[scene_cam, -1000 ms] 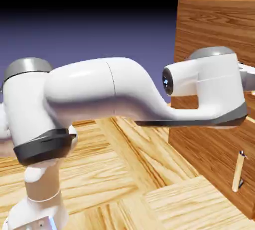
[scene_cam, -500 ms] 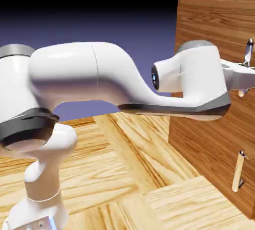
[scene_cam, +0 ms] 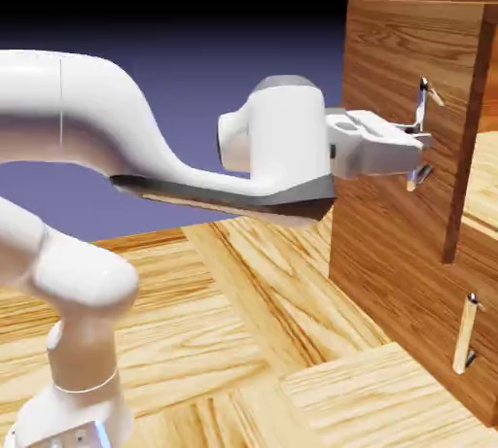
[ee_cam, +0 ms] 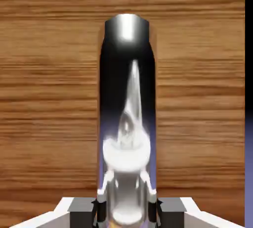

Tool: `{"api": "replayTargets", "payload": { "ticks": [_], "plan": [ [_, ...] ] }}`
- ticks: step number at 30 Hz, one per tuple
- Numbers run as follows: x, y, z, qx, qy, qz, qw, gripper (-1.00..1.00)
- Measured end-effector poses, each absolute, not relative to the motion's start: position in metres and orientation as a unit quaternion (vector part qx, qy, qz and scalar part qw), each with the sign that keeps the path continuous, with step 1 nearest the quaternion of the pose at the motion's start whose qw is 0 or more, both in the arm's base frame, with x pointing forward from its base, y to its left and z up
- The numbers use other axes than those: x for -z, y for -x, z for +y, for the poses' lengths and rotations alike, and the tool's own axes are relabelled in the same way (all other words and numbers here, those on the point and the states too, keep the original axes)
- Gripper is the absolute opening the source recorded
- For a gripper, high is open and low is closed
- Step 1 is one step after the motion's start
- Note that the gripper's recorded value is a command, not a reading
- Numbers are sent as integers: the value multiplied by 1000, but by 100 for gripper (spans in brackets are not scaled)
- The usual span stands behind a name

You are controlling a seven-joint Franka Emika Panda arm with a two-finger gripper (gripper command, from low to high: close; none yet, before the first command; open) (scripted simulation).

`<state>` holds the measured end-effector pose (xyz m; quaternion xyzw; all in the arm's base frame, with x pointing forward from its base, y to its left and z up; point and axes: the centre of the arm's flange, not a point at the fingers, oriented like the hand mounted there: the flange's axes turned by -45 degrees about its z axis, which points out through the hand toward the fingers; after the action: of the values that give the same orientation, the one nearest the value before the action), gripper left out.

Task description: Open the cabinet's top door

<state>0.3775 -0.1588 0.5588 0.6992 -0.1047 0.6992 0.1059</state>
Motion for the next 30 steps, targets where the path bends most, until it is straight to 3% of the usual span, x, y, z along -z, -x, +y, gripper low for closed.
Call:
{"api": "replayTargets", "payload": {
  "ticks": [30],
  "plan": [
    [-559,-226,-6,-663,-663,-245,247,-100]
  ]
}}
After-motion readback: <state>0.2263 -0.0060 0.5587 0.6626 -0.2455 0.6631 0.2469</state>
